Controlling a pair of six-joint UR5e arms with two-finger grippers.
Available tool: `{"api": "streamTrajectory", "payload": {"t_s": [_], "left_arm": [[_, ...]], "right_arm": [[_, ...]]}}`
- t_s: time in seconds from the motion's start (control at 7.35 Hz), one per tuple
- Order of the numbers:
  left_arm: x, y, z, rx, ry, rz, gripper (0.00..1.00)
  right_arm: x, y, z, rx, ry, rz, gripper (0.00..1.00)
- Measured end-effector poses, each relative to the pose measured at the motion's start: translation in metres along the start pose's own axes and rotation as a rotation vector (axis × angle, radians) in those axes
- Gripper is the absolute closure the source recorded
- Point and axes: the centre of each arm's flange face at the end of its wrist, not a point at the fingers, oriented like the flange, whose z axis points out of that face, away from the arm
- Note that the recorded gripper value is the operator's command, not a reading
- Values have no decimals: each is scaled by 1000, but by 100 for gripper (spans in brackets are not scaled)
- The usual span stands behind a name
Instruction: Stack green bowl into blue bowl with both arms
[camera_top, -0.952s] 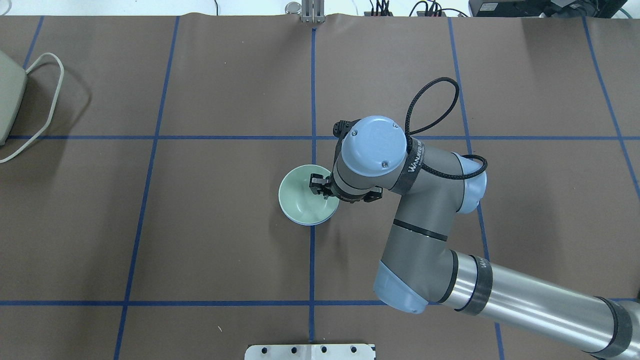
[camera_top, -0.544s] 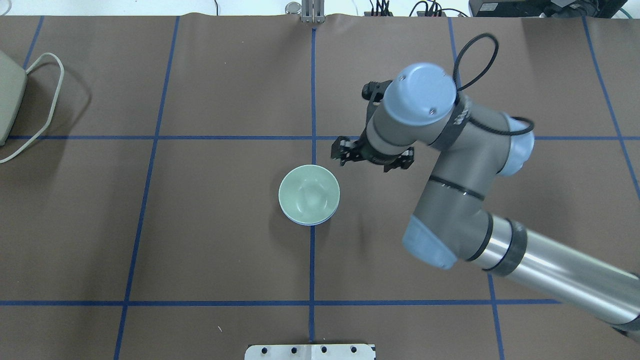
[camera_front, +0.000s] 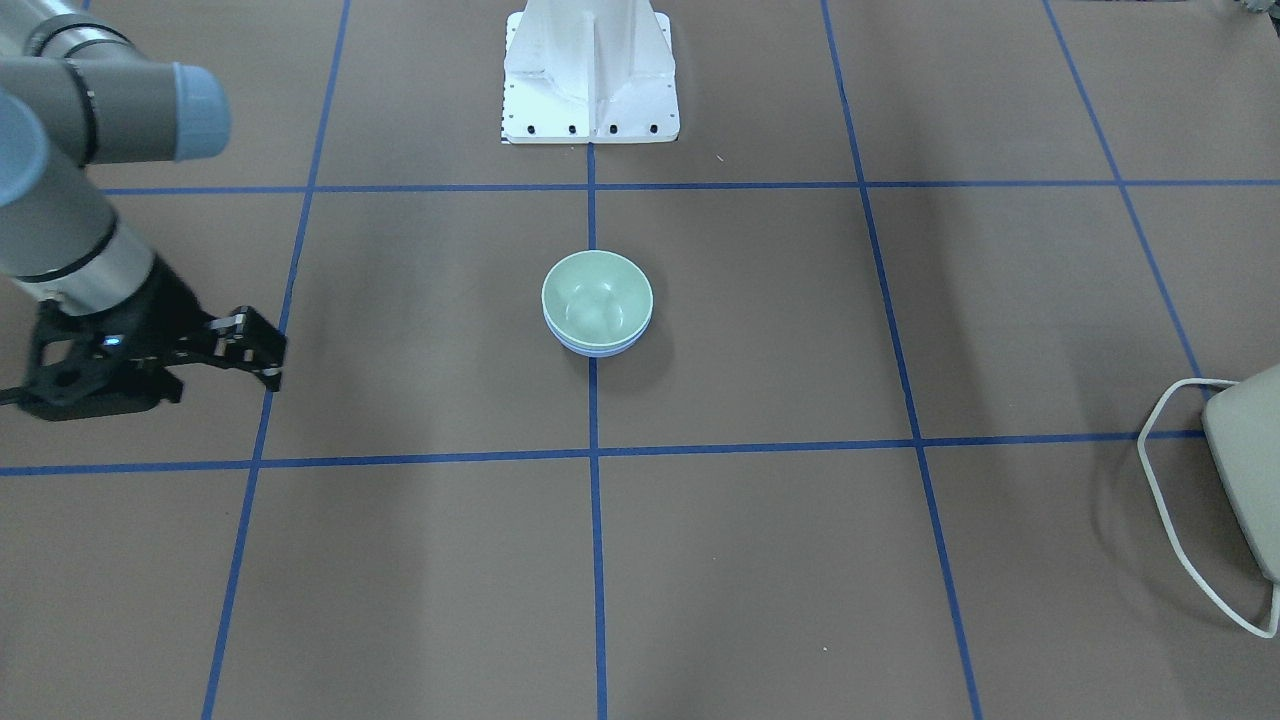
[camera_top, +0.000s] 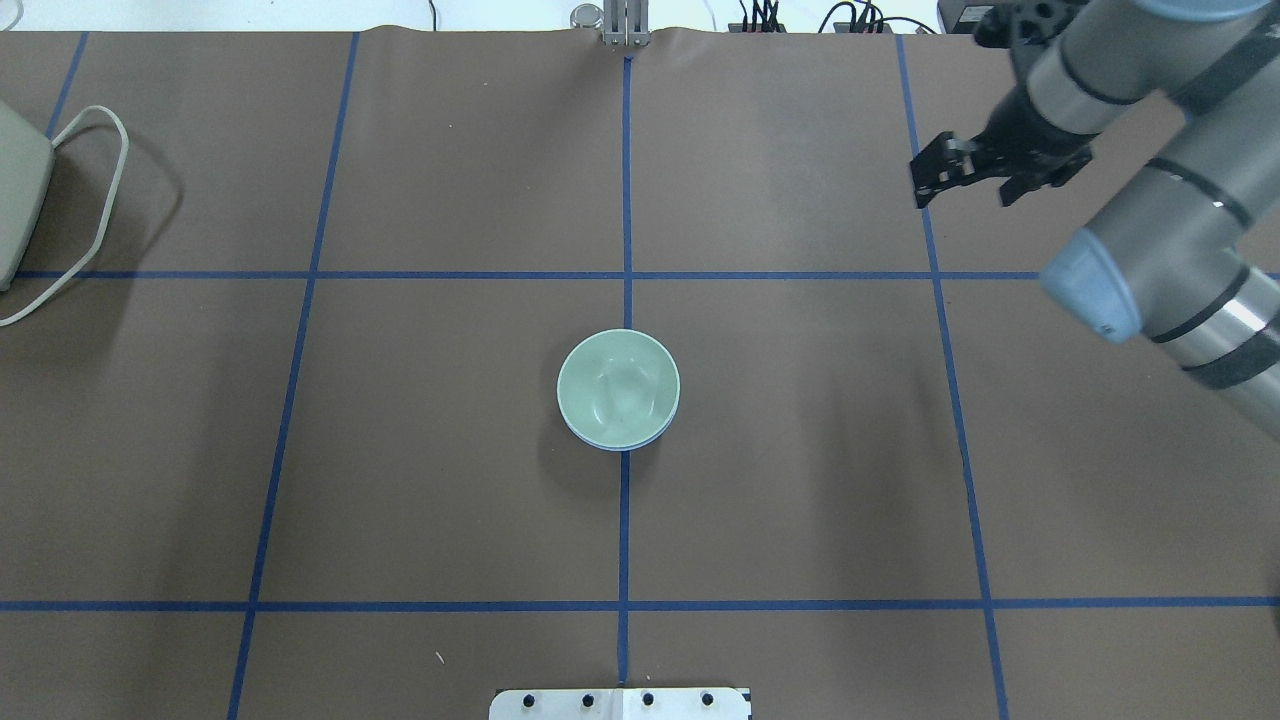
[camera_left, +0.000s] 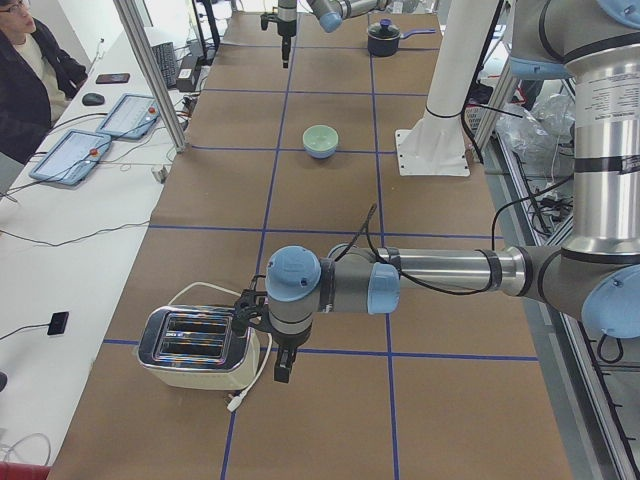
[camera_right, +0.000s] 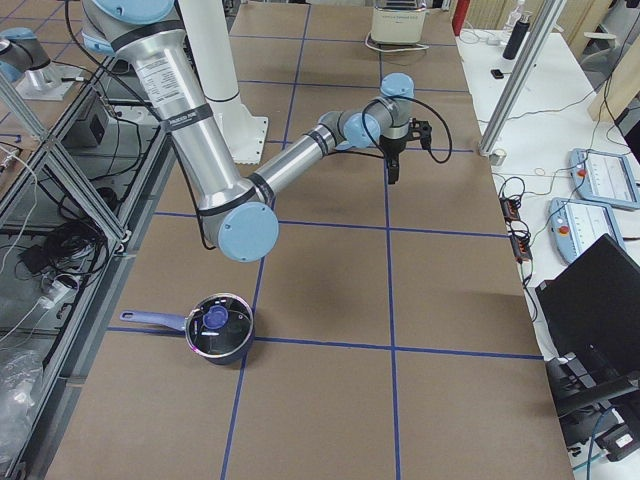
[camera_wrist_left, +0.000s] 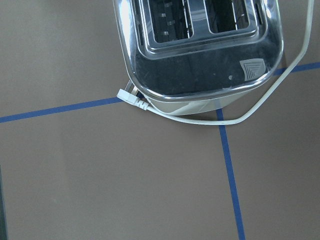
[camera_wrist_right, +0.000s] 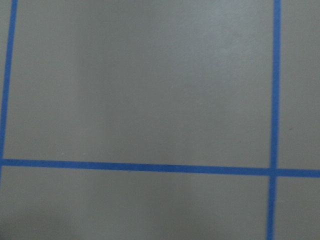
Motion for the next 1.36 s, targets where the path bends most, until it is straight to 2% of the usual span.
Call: {"api": "streamTrajectory", "payload": {"t_s": [0.27,0.41,0.68,0.95,1.36], "left_arm": [[3,3,-1,3,16,-108,2],[4,10,0,4,18,-119,2],[10,16,-5,20,18,-107,2],[13,17,-8,27,16,-100,2],[13,16,-8,38,12,-90,2]], "right_arm": [[151,23,-11,-30,59,-70,0],[225,49,-18,-46,93,-91,0],[338,116,-29,-79,140,-69,0],[393,165,-37,-94,151,-39,0],[409,180,-39,-98,153,-19,0]]}}
